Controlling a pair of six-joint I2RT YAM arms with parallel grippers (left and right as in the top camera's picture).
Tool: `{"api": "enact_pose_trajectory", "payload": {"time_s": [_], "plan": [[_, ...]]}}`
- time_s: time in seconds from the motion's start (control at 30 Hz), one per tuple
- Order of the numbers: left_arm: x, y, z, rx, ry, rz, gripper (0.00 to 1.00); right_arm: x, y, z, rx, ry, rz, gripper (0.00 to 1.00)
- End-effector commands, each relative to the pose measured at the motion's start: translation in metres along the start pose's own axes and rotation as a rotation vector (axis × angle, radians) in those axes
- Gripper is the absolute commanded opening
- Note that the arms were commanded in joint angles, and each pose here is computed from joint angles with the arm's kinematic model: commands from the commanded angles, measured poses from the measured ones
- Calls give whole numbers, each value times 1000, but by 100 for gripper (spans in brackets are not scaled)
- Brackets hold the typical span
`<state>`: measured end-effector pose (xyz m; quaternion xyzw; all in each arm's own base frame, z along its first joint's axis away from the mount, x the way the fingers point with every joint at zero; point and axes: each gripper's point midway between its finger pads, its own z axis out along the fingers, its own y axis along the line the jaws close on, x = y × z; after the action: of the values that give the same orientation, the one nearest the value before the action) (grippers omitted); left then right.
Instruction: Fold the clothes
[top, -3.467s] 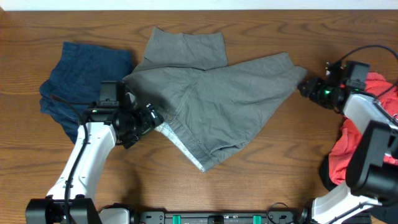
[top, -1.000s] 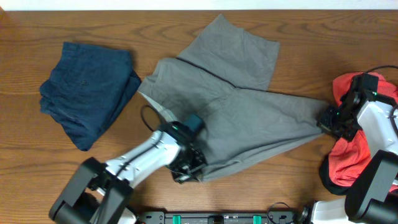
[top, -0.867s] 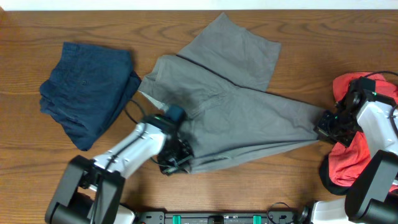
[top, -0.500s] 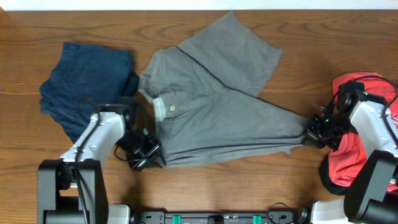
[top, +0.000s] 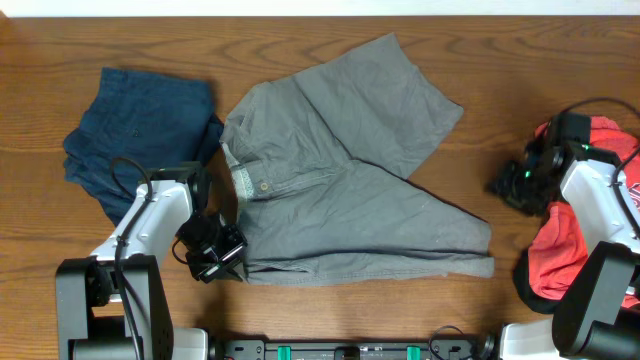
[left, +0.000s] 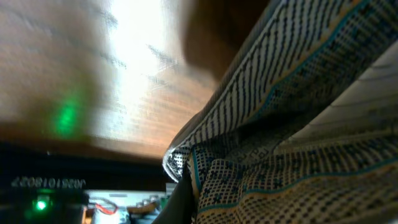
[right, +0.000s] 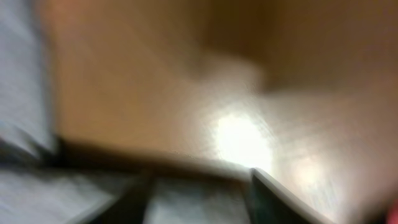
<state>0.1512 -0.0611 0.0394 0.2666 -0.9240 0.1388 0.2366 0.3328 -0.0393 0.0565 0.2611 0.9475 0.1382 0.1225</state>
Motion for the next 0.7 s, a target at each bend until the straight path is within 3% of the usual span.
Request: {"api": "enact_pose_trajectory", "payload": {"time_s": [0.0, 0.07, 0.13, 0.27, 0.43, 0.67], "plan": [[-5, 4, 0, -20, -30, 12, 12, -33, 38, -10, -170, -111, -77, 75], [-8, 3, 0, -15, -41, 17, 17, -48, 49, -11, -200, -173, -120, 73], [-10, 2, 0, -10, -50, 21, 35, -53, 57, -6, -216, -194, -145, 73], [-13, 1, 0, -5, -61, 25, 52, -51, 73, 21, -232, -173, -184, 75], [-15, 0, 0, -2, -67, 28, 53, -42, 93, 70, -266, -126, -225, 77], [-15, 0, 0, -2, -66, 28, 53, -59, 117, 114, -339, -200, -172, 75]]}}
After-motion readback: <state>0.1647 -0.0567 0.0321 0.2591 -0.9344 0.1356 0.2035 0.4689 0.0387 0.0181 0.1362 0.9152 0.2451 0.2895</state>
